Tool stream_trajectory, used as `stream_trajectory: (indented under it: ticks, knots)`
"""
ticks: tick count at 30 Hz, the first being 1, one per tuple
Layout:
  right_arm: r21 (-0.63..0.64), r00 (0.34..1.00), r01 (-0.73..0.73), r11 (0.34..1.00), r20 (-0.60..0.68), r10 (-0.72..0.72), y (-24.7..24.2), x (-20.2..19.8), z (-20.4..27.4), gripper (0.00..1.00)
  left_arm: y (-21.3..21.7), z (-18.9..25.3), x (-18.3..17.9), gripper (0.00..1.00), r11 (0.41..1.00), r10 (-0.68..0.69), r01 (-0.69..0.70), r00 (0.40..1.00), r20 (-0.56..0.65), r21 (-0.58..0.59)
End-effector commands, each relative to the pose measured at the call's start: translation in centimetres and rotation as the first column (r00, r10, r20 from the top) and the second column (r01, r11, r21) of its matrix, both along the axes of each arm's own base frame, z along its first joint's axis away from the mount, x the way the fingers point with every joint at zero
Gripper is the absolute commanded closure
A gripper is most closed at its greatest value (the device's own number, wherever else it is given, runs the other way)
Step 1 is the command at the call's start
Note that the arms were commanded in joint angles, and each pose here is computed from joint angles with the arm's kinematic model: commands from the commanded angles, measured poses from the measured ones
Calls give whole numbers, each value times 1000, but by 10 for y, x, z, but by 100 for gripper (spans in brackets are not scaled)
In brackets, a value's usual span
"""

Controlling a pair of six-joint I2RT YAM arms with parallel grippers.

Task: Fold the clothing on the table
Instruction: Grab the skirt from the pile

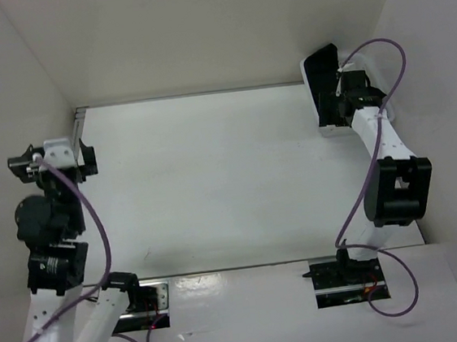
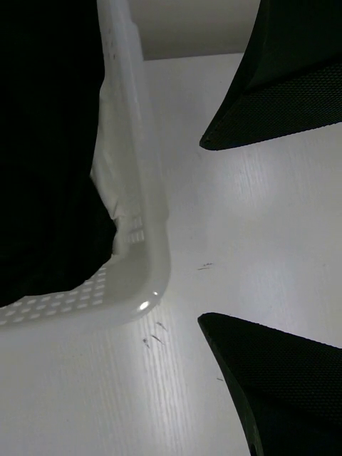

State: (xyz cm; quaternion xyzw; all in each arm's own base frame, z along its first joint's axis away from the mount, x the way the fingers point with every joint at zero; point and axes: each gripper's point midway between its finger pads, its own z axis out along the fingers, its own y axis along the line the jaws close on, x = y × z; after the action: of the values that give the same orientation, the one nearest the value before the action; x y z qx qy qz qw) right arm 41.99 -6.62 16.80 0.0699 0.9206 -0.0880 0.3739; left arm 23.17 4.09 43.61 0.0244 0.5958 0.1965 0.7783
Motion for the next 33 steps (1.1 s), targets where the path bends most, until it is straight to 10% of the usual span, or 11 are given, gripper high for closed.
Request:
stream_trajectory:
  ticks: [1,11,15,33]
  knots:
    - [96,999,15,995,47,-20,-7,25,11,1,31,-43,13,1,976,203,-217,927,-316,-9]
    - [37,997,23,999,77,-26,-25,86,22,1,-6,-147,107,1,950,-39,-189,719,-694,-249]
    - [-15,995,44,999,91,-43,-37,101,27,1,-11,-171,127,1,904,-191,-156,684,-704,-398]
    - [14,993,111,994,-29,-111,-74,140,-64,16,0,-227,123,1,906,-191,-181,632,-751,-382]
